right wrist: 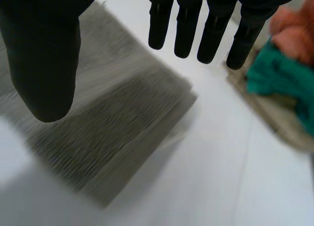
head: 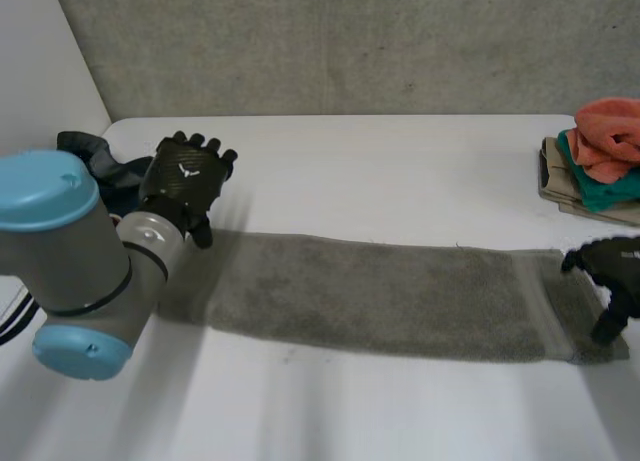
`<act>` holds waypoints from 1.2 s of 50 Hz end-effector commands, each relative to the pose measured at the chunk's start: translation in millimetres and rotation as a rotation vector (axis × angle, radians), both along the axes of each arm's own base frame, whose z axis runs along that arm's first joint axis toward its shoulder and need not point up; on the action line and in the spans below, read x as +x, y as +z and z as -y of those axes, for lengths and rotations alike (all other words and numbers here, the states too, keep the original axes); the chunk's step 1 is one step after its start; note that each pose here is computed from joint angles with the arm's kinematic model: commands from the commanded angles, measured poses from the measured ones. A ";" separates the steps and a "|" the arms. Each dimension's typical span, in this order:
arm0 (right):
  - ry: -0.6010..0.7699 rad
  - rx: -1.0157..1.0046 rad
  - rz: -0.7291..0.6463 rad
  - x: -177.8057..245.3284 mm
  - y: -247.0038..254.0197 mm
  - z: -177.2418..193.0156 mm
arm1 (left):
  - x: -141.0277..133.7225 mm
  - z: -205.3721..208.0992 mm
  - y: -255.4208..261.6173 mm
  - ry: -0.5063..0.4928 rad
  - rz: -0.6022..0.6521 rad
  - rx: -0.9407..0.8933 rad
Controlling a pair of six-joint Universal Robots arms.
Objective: Fold the laundry.
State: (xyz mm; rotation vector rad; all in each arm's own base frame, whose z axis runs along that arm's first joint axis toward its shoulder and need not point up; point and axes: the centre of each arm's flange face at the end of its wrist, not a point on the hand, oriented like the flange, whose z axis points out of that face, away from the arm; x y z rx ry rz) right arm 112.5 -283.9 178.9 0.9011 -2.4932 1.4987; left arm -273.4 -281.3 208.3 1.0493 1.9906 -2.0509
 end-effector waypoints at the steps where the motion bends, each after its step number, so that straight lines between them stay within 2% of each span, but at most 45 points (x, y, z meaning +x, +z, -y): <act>1: 0.008 -0.014 0.015 -10.7 -28.1 -9.0 | -0.2 -2.5 -9.0 -0.015 -0.003 0.000; 13: 0.037 -0.074 0.014 -11.1 -54.5 -1.8 | -0.1 -1.4 -13.6 -0.013 0.000 0.009; 17: -0.021 -0.110 -0.026 -24.3 -56.5 8.0 | 0.5 -0.6 -13.5 -0.008 -0.002 0.005; 22: -0.169 -0.188 -0.127 -67.3 -41.3 29.8 | 0.9 -4.4 -11.7 -0.013 -0.003 0.003; 24: -0.185 -0.194 -0.166 -78.9 -39.1 33.5 | 1.4 -5.5 -10.2 -0.013 -0.004 0.001; 28: -0.202 -0.227 -0.328 -108.7 -30.6 42.1 | 6.2 -5.4 -3.6 -0.001 -0.010 -0.013; 31: -0.187 -0.269 -0.406 -115.0 -20.7 49.7 | 13.1 -1.8 -2.3 0.021 -0.011 -0.015; 32: -0.170 -0.281 -0.408 -110.1 -18.2 50.6 | 14.0 -1.1 -1.2 0.024 -0.012 -0.018; 36: 0.051 -0.429 -0.391 -31.6 7.0 49.6 | 15.6 -1.4 3.7 0.030 -0.019 -0.028; 37: 0.142 -0.487 -0.375 0.4 12.9 44.7 | 16.3 -1.5 4.9 0.032 -0.022 -0.030; 40: 0.271 -0.585 -0.351 47.1 21.0 32.1 | 17.4 -4.3 9.8 0.033 -0.038 -0.035; 41: 0.360 -0.666 -0.328 78.8 27.7 19.9 | 18.2 -6.6 11.5 0.032 -0.049 -0.034; 43: 0.434 -0.721 -0.308 104.0 30.5 7.7 | 18.6 -7.8 13.5 0.031 -0.057 -0.037; 44: 0.523 -0.786 -0.276 133.8 33.5 -10.2 | 18.8 -8.2 14.2 0.031 -0.062 -0.037; 46: 0.637 -0.841 -0.225 167.9 31.2 -33.9 | 19.2 -9.1 15.4 0.033 -0.067 -0.038; 50: 0.871 -0.816 -0.154 223.5 -3.5 -82.9 | 19.4 -10.8 13.6 0.031 -0.066 -0.030; 51: 0.965 -0.785 -0.144 240.4 -20.8 -104.7 | 19.6 -11.2 12.9 0.031 -0.065 -0.029; 55: 1.086 -0.712 -0.166 253.9 -51.2 -132.8 | 18.9 -13.8 10.2 0.027 -0.061 -0.020; 60: 1.074 -0.649 -0.181 249.3 -56.5 -133.5 | 17.4 -14.6 10.3 0.021 -0.062 -0.021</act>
